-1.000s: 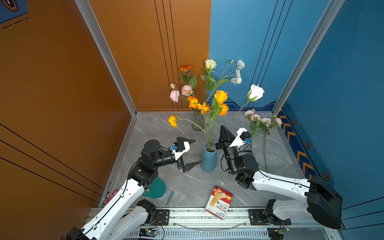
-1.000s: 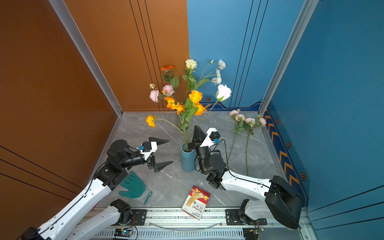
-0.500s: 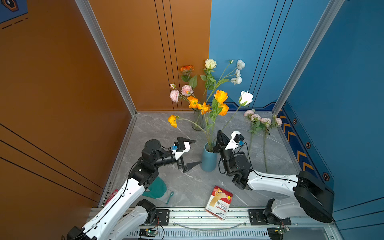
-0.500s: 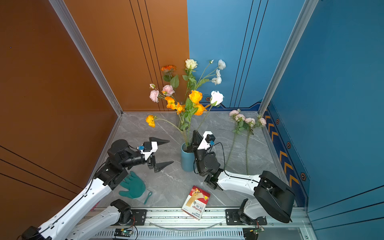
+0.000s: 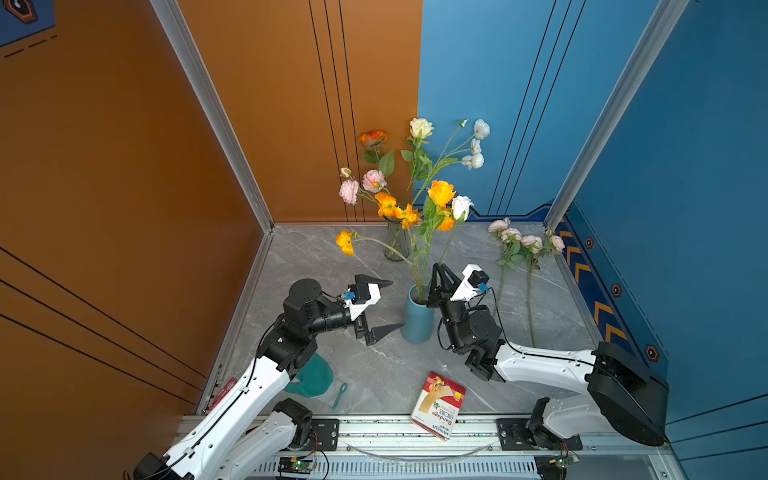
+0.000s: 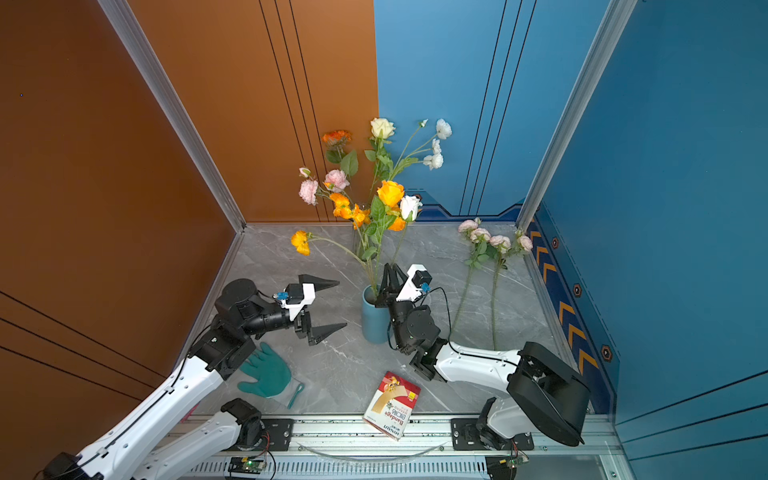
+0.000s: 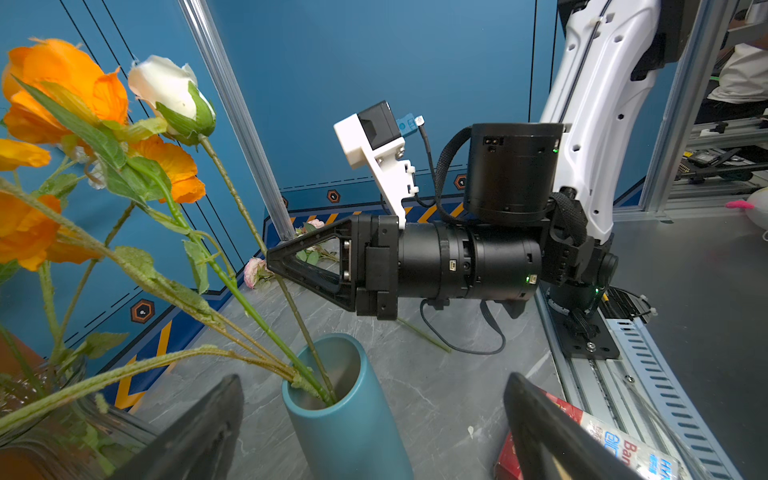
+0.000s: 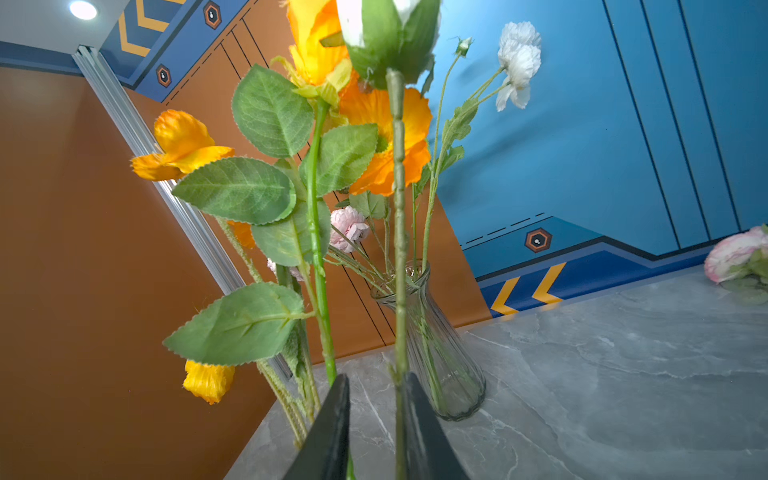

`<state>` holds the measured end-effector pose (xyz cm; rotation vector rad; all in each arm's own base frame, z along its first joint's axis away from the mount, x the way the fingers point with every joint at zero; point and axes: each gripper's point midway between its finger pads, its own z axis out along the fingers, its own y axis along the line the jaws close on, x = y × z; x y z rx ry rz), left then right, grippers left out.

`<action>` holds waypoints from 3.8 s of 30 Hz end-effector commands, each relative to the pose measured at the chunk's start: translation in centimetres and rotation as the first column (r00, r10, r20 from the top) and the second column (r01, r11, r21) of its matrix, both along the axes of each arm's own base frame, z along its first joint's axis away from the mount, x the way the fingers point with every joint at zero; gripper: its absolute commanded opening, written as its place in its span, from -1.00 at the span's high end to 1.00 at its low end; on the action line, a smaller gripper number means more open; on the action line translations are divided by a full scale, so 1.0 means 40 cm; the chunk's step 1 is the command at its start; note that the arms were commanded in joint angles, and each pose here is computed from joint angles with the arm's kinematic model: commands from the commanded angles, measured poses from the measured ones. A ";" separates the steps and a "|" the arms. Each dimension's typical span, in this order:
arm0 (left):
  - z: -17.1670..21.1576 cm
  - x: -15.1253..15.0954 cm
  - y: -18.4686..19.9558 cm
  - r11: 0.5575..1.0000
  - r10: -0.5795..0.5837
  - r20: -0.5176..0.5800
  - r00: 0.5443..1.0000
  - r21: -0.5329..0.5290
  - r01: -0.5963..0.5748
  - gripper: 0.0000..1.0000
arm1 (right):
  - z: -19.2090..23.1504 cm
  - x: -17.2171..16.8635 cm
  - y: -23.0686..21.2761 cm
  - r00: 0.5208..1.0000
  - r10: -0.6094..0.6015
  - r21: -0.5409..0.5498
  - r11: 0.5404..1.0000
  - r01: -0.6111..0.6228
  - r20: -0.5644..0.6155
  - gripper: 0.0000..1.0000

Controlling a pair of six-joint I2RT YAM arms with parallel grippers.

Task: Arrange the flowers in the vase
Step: 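Lower the white rose stem into the teal vase and open the right gripper, then draw the right gripper back to the pink roses on the table, then grasp a pink rose stem with the right gripper, then lift the pink rose upright with the right gripper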

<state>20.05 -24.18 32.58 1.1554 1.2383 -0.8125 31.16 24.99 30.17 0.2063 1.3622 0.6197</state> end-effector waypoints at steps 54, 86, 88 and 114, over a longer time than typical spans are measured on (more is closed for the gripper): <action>-0.123 -0.120 -0.169 0.956 -0.267 -0.173 0.948 0.072 0.283 -0.96 | -0.549 0.218 -0.628 0.396 -0.147 -0.128 0.989 0.074 -0.906 0.13; -0.113 -0.122 -0.159 0.961 -0.251 -0.142 0.958 0.084 0.264 -0.96 | -0.668 0.293 -0.632 0.240 -0.188 -0.197 0.980 -0.015 -0.952 0.87; -0.111 -0.122 -0.159 0.961 -0.250 -0.140 0.958 0.083 0.263 -0.96 | -0.640 0.296 -0.621 0.273 -0.174 -0.188 0.982 -0.026 -0.946 0.91; -0.024 -0.063 -0.061 0.991 -0.129 -0.030 0.991 0.033 0.130 -0.96 | 0.014 0.067 -0.506 0.882 -0.249 -0.231 0.959 0.166 -0.400 1.00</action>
